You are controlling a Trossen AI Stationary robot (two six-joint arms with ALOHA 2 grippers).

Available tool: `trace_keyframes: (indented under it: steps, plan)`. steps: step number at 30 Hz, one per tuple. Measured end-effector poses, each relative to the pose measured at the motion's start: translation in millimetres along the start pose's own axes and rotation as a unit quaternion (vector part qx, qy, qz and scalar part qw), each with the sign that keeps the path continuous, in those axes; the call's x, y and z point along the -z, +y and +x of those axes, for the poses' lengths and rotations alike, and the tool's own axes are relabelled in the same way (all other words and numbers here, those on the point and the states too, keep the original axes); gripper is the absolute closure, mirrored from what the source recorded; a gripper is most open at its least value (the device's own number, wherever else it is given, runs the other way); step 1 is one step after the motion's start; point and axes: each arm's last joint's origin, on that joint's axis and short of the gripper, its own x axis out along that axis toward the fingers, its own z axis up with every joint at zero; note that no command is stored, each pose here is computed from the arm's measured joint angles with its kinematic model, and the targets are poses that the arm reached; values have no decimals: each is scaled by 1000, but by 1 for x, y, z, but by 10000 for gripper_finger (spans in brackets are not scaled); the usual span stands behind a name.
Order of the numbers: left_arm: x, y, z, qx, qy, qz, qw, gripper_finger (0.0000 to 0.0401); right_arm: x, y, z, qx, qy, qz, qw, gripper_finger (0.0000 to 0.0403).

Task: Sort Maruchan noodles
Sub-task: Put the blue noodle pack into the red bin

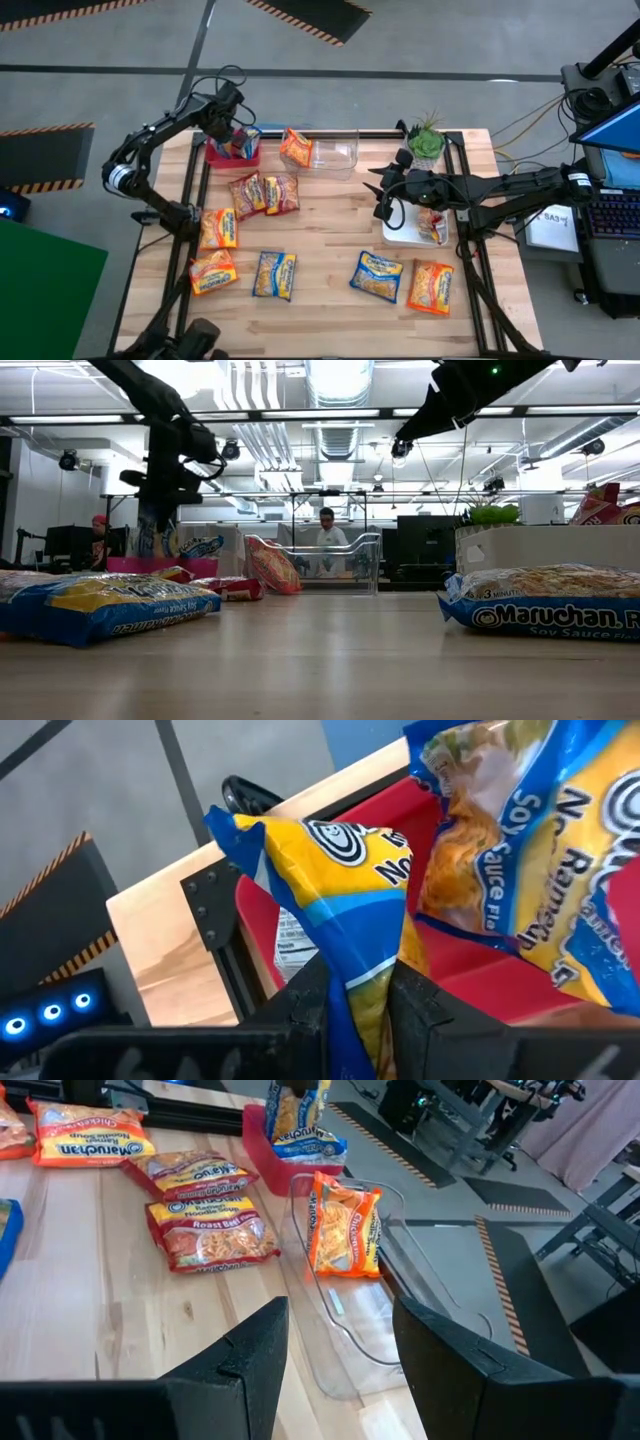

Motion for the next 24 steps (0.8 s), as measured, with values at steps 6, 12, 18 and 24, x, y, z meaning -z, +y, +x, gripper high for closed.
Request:
trace_keyframes:
  steps: [6, 12, 18, 24]
  plan:
    - [0, 0, 0, 0, 1, -7, 1000, 346, 0, 0, 0, 0, 0, -1, 1000, 232]
    - [-1, -3, 7, -6, 15, -9, 1000, 314, 0, 0, 0, 0, -1, -6, 1000, 232]
    - [-3, -5, 13, -9, 25, -8, 1000, 297, -1, 0, 0, 1, -3, -10, 1000, 232]
    - [4, -14, -10, 2, -7, 8, 1000, 296, -1, 0, 0, 1, -3, -11, 1000, 232]
